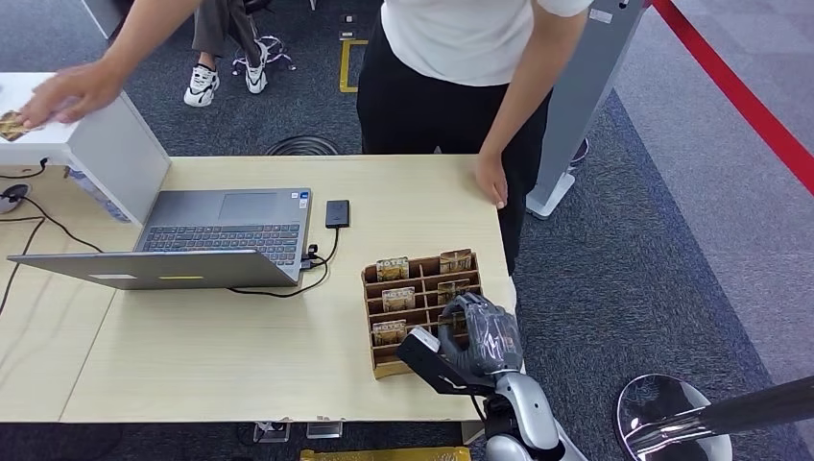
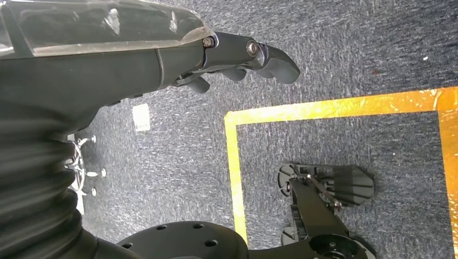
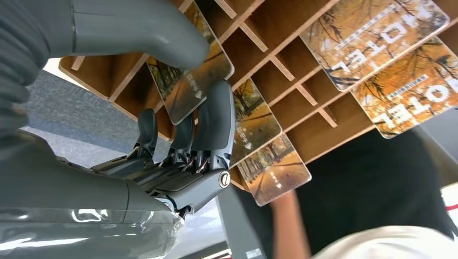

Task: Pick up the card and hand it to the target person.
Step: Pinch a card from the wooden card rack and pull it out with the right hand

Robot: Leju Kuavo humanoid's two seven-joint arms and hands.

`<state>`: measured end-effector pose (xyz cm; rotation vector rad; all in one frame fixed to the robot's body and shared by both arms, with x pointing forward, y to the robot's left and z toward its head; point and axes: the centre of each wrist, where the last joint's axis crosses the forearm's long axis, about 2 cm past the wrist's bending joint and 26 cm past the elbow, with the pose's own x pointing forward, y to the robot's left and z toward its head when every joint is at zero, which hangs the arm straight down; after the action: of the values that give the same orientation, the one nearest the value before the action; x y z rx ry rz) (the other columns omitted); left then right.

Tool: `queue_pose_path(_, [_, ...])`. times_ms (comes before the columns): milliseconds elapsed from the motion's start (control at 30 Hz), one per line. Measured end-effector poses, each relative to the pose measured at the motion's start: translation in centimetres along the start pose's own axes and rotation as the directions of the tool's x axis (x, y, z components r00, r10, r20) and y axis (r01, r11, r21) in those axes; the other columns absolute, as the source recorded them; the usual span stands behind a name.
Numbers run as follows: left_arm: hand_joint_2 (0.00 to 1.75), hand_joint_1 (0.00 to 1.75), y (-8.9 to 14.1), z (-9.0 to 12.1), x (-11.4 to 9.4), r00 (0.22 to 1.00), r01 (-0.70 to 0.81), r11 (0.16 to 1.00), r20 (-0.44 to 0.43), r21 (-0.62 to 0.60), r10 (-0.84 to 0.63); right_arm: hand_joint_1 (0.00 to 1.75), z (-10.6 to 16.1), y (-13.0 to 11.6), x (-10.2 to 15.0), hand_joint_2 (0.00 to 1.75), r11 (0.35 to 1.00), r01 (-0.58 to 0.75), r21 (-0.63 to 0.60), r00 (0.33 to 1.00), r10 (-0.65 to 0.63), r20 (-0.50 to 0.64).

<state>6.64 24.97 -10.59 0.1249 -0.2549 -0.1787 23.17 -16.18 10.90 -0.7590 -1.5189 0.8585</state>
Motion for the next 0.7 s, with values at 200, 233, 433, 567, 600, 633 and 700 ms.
queue_pose_path(200, [1.75,0.00,0.00,0.00,0.00,1.000,0.000,1.000,0.000,-0.001,0.000,0.85,0.04,0.13,-0.23,1.75,1.000,-0.004,0.005,1.000,0.004,-0.017])
queue_pose_path(233, [1.75,0.00,0.00,0.00,0.00,1.000,0.000,1.000,0.000,-0.001,0.000,0.82,0.04,0.14,-0.26,1.75,1.000,-0.004,0.005,1.000,0.004,-0.019])
queue_pose_path(433, [1.75,0.00,0.00,0.00,-0.01,1.000,0.000,1.000,0.000,-0.001,0.000,0.80,0.10,0.22,-0.37,1.75,1.000,-0.005,0.007,1.000,0.006,-0.030])
queue_pose_path(567, [1.75,0.00,-0.01,0.00,-0.01,1.000,0.000,1.000,0.000,-0.002,0.000,0.82,0.14,0.23,-0.41,1.75,1.000,-0.003,0.005,0.999,0.003,-0.035])
queue_pose_path(600, [1.75,0.00,-0.01,0.00,-0.01,1.000,0.000,1.000,0.000,-0.002,0.000,0.83,0.15,0.24,-0.42,1.75,1.000,-0.002,0.004,0.999,0.002,-0.037])
queue_pose_path(633, [1.75,0.00,-0.01,0.00,-0.01,1.000,0.000,1.000,0.000,-0.002,0.000,0.84,0.16,0.24,-0.43,1.75,1.000,-0.001,0.003,0.999,0.001,-0.038])
queue_pose_path(700, [1.75,0.00,-0.01,0.00,-0.01,1.000,0.000,1.000,0.000,-0.002,0.000,0.82,0.17,0.24,-0.45,1.75,1.000,0.003,0.000,0.999,-0.003,-0.040])
